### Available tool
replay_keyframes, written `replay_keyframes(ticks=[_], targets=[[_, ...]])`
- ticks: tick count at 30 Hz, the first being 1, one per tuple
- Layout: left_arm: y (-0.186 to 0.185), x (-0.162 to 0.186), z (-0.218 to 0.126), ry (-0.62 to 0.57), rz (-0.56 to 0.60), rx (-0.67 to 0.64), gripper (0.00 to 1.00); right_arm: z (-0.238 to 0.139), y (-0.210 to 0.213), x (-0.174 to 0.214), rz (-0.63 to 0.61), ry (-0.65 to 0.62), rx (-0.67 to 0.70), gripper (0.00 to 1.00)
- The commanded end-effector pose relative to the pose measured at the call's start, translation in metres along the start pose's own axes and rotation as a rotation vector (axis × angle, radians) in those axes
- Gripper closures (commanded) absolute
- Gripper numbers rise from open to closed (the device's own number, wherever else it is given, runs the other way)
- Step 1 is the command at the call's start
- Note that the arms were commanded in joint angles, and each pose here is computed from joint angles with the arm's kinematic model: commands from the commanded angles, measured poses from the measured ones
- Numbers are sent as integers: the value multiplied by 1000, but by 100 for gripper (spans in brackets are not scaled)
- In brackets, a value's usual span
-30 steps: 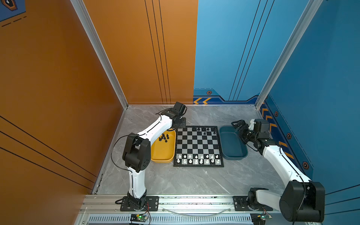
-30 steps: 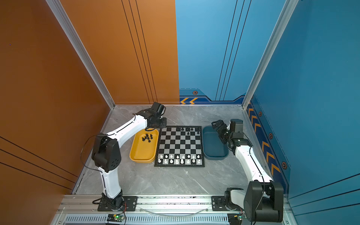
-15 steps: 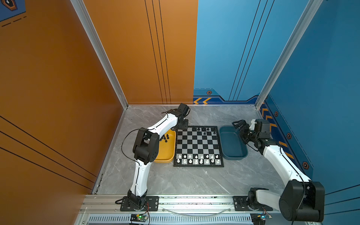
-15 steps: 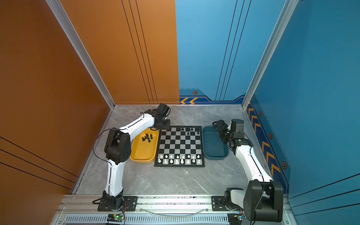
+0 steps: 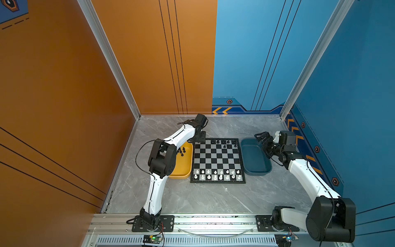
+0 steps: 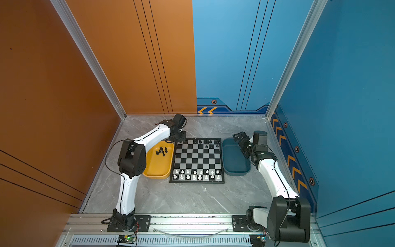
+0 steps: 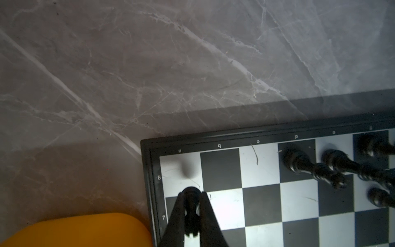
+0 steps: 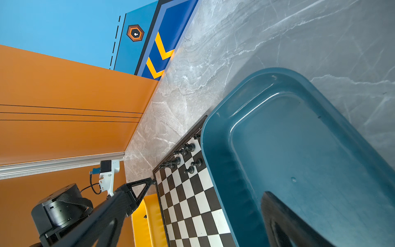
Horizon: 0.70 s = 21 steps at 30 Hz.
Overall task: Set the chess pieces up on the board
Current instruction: 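Lower the black pawn onto the corner square farthest from the teal tray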
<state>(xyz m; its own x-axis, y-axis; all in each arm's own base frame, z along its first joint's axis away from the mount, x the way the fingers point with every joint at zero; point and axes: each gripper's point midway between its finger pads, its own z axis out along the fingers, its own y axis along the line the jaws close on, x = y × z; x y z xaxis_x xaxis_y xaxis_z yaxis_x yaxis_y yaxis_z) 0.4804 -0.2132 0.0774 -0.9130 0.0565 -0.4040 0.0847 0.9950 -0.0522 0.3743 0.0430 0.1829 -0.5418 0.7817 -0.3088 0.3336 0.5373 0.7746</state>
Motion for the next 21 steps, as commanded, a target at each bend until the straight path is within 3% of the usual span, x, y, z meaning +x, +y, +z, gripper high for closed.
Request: replay_keyframes(ticks=[1,14,21], targets=[[9,2,7,22,11,-39,96,-1,3,-3,-10,6,-2,0],[11,9,19,52,7,-41,94,0,3,-3,-8,8,-2,0],[12,11,24,59,6,-50,84,-1,3,-3,-10,7,-3,0]])
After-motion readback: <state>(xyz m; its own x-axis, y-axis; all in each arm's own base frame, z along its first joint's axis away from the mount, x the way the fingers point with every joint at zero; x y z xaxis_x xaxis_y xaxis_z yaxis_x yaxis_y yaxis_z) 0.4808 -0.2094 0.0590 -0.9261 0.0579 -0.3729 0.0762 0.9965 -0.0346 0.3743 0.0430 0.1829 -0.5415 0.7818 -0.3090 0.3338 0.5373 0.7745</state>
